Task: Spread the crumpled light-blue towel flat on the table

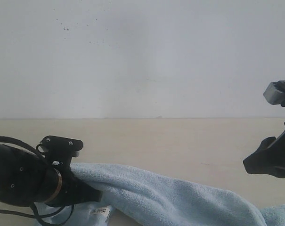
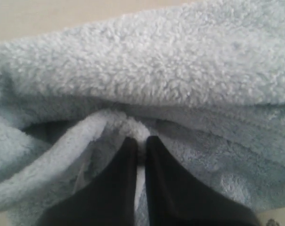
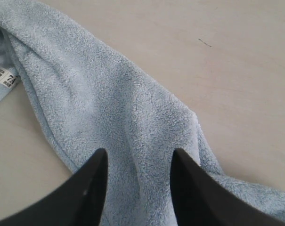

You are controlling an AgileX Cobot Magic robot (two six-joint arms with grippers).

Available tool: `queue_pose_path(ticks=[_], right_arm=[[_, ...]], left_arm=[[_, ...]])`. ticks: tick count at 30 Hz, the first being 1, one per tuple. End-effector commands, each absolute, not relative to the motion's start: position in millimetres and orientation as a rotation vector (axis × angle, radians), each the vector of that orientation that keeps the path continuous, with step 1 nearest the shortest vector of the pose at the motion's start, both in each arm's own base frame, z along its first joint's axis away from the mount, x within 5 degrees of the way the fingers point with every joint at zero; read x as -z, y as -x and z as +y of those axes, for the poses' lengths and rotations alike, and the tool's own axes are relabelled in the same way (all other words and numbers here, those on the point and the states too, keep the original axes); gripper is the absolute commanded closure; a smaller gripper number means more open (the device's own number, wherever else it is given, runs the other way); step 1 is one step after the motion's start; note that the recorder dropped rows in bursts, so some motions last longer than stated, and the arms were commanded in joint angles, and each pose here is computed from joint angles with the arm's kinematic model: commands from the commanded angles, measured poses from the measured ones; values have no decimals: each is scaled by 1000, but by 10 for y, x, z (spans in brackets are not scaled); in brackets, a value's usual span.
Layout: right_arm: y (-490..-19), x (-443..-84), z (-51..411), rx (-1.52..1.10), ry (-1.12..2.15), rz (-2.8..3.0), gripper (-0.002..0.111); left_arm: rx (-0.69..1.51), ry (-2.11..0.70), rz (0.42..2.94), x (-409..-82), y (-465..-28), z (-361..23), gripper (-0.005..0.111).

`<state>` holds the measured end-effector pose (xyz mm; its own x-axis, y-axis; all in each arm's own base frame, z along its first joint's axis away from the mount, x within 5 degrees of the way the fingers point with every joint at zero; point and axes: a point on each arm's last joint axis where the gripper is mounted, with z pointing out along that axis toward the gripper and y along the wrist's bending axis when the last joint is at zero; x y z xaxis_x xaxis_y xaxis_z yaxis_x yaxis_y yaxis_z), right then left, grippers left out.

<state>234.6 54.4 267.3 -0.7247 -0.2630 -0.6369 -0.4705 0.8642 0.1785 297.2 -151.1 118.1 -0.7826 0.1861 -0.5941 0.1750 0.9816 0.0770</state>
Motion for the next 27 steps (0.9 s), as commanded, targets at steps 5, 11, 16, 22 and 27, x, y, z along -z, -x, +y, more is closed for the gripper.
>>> queue_pose_path(ticks=[5, 11, 16, 22, 27], right_arm=[[-2345, -2669, 547, -451, 521, 2411, 66], [-2345, -2673, 556, -465, 519, 2406, 66], [-2344, -2673, 557, -468, 518, 2407, 66], [-2342, -2676, 563, -478, 517, 2406, 66], [-2339, -2675, 566, -481, 523, 2406, 66]], left_arm=[[-79, -188, 2443, -1498, -2451, -1130, 103], [-135, -95, 2415, -1615, -2048, -810, 103], [-204, -64, 2444, -1530, -1848, -649, 103], [-239, -97, 2455, -1477, -1791, -605, 101], [-246, -109, 2433, -1511, -1827, -617, 65]])
